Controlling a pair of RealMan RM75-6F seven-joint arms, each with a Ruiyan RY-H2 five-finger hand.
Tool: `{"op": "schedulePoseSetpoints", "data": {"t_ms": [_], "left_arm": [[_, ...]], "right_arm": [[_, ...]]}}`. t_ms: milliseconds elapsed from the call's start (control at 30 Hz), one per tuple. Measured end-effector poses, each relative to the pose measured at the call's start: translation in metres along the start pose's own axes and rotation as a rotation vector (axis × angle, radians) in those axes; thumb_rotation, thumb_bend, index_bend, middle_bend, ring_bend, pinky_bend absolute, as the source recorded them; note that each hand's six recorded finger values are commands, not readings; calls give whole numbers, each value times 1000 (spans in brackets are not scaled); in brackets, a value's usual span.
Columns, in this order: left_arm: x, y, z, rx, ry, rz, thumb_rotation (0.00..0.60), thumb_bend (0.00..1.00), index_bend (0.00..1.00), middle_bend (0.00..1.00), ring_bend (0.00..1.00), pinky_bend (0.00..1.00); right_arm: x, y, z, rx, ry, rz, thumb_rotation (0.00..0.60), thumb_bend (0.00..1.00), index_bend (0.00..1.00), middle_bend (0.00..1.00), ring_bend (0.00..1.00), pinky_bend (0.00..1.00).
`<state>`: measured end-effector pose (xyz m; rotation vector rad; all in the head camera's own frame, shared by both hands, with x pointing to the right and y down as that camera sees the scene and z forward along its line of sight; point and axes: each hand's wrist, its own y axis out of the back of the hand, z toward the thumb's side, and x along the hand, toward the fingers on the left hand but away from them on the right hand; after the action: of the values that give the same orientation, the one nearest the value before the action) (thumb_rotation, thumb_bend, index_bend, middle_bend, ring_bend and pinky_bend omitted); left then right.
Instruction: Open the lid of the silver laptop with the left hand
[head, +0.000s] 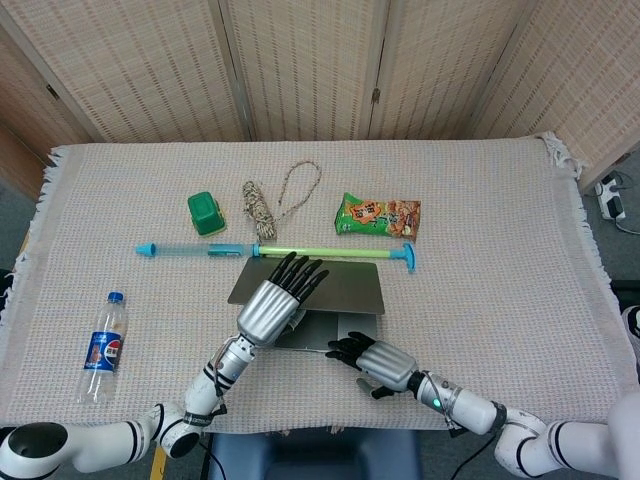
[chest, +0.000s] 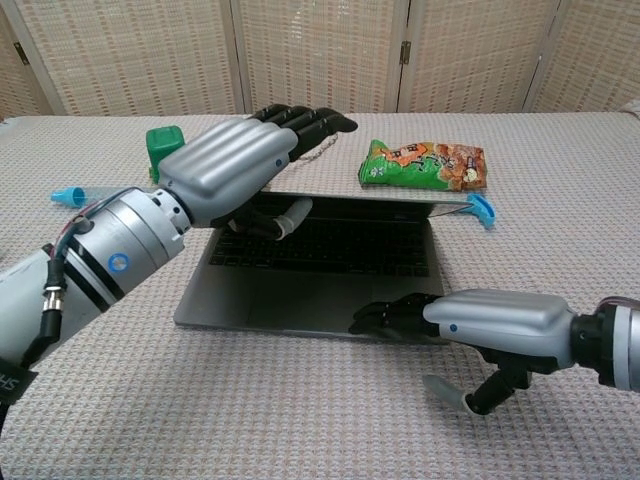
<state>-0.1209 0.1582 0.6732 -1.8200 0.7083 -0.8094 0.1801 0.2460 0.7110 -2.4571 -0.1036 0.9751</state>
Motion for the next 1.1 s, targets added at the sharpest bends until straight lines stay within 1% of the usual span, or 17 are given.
{"op": "schedulePoseSetpoints", "data": {"t_ms": [267, 433, 567, 633, 767, 1100], "left_arm": [[7, 8, -3, 4, 26, 1, 600, 583, 69, 89, 0, 0], [10, 16, -7, -42, 50, -8, 600, 582, 80, 89, 0, 0], [15, 27, -12, -97, 72, -16, 600, 583, 82, 89, 0, 0], [20, 32, -14, -107, 79, -19, 600, 583, 84, 89, 0, 0], [33, 42, -19, -101, 92, -16, 600, 583, 85, 89, 0, 0], [58, 57, -37, -89, 146, -27, 600, 582, 72, 89, 0, 0]], "right_arm": [[-3, 0, -1, 10, -12, -3, 600, 676, 0, 0, 34, 0], [-5, 2, -1, 9, -19, -11, 600, 676, 0, 0, 36, 0], [-8, 4, 0, 8, -18, -18, 600, 675, 0, 0, 40, 0], [-9, 4, 0, 9, -17, -18, 600, 675, 0, 0, 40, 0], [-12, 4, 2, 10, -15, -18, 600, 676, 0, 0, 41, 0], [-15, 5, 1, 12, -25, -24, 600, 675, 0, 0, 43, 0]]}}
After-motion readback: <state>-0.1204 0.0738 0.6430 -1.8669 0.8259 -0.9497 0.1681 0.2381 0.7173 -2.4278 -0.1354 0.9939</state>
